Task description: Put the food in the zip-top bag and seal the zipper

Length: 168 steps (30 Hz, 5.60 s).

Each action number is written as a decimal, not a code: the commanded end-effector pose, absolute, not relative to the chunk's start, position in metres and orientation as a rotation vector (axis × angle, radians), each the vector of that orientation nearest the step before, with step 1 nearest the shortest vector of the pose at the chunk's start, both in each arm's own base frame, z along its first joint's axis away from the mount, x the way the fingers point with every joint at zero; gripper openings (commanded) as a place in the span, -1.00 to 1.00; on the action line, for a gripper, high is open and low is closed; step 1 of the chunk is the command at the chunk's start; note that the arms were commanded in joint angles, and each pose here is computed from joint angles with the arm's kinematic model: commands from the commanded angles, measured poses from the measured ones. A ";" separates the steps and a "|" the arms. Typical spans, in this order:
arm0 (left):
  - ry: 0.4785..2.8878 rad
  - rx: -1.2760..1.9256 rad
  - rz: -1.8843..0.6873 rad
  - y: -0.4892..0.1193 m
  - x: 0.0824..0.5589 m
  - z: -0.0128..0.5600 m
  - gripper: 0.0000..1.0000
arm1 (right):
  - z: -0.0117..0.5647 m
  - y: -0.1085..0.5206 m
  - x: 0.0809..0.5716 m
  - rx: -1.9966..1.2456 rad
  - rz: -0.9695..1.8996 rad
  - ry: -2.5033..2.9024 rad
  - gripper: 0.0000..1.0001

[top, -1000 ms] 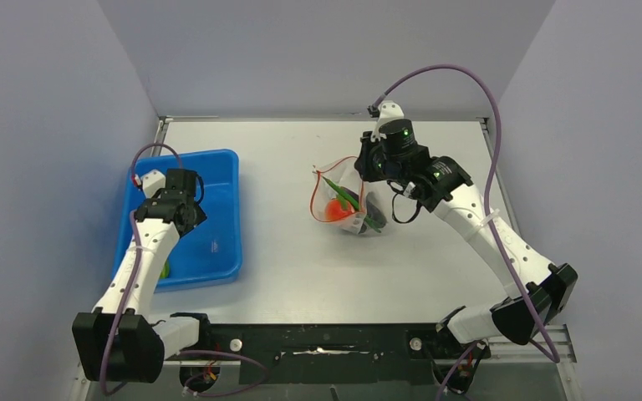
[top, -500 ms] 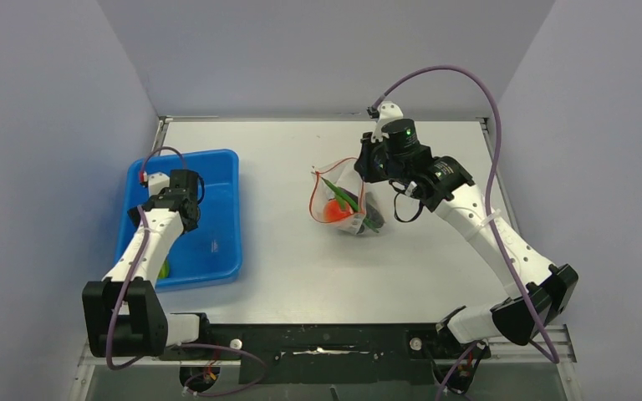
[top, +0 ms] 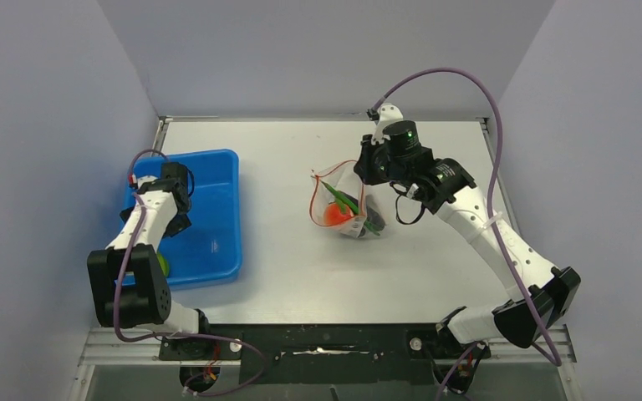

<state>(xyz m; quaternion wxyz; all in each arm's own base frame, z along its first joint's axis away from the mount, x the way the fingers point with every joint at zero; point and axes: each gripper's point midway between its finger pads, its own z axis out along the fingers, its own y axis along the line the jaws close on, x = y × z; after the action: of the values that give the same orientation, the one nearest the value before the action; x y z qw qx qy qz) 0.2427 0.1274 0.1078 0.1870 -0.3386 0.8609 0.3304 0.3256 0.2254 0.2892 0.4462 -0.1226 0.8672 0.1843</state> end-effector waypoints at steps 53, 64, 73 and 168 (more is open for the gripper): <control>2.580 -0.807 0.611 0.135 0.280 0.079 -0.13 | 0.344 0.204 0.338 -0.189 0.434 1.999 -1.00; 2.529 -0.799 0.469 0.096 0.309 0.109 -0.14 | 0.336 0.210 0.341 -0.158 0.460 2.030 -1.00; 2.525 -0.933 0.548 0.124 0.280 0.091 0.38 | 0.340 0.211 0.341 -0.177 0.458 2.027 -1.00; 2.031 -0.467 -1.309 -0.203 0.382 0.301 -0.19 | 0.314 0.264 0.368 -0.025 0.659 2.107 -1.00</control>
<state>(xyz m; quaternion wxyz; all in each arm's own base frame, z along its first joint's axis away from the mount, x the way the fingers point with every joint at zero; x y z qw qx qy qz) 0.3935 -0.1646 0.2576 0.3219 -0.1992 0.8305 -0.4086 0.3585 0.2541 0.2733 0.4049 -0.0199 0.8864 0.2235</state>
